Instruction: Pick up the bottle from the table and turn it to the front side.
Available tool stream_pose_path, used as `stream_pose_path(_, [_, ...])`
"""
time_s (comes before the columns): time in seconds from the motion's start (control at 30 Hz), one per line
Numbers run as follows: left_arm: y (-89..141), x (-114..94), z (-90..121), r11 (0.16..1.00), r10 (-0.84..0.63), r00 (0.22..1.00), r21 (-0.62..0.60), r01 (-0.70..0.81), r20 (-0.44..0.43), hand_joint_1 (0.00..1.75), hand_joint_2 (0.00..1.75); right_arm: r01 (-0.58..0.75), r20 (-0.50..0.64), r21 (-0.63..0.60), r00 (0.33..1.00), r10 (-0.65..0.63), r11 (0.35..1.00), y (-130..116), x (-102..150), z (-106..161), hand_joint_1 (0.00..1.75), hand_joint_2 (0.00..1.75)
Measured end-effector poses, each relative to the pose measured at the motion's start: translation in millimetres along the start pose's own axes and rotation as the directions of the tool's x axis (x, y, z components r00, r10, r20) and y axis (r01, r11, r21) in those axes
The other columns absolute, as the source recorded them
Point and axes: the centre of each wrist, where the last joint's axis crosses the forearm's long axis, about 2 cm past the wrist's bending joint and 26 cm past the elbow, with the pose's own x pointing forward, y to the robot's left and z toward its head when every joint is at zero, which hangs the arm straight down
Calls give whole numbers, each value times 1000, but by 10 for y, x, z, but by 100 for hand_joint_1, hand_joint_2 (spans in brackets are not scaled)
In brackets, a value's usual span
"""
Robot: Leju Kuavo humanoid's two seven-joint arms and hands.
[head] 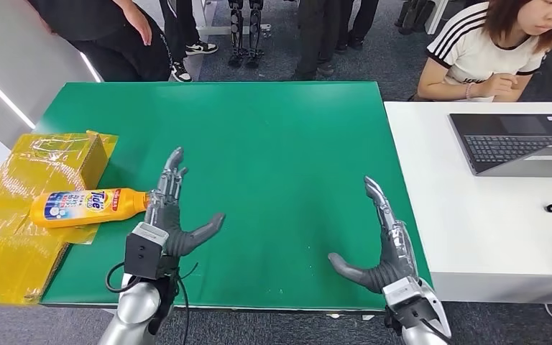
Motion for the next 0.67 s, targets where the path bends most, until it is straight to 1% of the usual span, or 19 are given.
stream_pose_path(0.1, [-127,30,39,996,81,996,-46,-82,-30,0,175,13,-5,-59,1000,-14,998,111,49,71,0,175])
stream_pose_path(0.2, [-198,45,84,990,118,992,-77,-122,-54,0,175,37,-21,-109,999,-40,993,210,100,142,0,175])
stream_pose_path(0.27, [-223,46,146,986,133,988,-90,-140,-76,0,175,52,-40,-166,997,-59,985,267,132,221,0,175])
stream_pose_path(0.3, [-233,44,190,985,138,987,-92,-146,-87,0,175,59,-51,-202,996,-70,978,293,149,276,44,175])
stream_pose_path(0.4, [-247,39,327,986,140,984,-81,-149,-106,131,175,90,-89,-332,988,-126,939,349,215,456,175,175])
stream_pose_path(0.43, [-245,36,366,987,135,985,-71,-143,-107,175,175,107,-99,-367,983,-154,924,362,239,503,175,175])
stream_pose_path(0.57, [-205,29,478,994,101,990,-20,-103,-102,175,175,188,-109,-419,961,-255,888,410,293,593,175,175])
stream_pose_path(0.67, [-163,37,527,997,73,992,9,-73,-100,175,175,210,-108,-427,954,-280,880,427,296,598,175,175])
